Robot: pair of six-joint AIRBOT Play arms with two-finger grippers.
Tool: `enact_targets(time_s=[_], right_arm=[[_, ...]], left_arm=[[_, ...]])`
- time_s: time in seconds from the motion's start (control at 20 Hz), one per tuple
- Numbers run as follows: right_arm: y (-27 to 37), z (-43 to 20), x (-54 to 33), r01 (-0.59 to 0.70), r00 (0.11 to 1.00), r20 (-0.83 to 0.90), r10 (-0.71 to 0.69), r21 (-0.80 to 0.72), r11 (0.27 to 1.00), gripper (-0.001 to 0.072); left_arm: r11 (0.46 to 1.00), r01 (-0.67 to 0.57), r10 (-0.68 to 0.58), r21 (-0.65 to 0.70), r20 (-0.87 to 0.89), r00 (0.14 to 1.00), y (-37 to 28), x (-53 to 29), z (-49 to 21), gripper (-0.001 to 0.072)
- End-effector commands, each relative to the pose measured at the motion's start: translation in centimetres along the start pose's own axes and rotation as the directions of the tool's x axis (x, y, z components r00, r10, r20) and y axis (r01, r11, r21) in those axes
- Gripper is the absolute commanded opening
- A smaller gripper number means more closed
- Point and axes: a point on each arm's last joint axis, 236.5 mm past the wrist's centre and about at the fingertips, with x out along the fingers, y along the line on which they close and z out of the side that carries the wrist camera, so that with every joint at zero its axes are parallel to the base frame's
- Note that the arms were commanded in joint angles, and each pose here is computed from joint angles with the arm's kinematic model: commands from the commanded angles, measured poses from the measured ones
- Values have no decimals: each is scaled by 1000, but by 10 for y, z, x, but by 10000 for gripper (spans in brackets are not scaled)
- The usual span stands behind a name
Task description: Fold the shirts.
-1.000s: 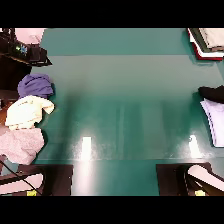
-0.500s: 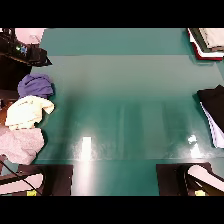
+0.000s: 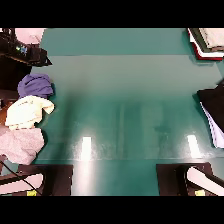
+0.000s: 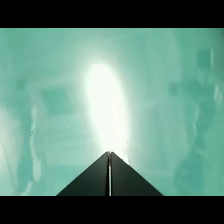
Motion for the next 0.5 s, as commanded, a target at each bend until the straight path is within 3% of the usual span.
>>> enact_targets(time_s=[0.0, 0.2, 0.45], right_arm=[[92, -10, 21, -137, 990, -15, 137, -252, 958, 18], [142, -19, 30, -193, 979, -9, 203, -361, 912, 18], [146, -22, 30, -200, 978, -17, 208, -369, 908, 18]], left_arm=[[1000, -8, 8, -2, 36, 999, 2, 0, 8, 28], [1000, -13, 13, -3, 61, 998, 3, -1, 14, 28], [1000, -13, 13, -3, 61, 998, 3, -1, 14, 28]])
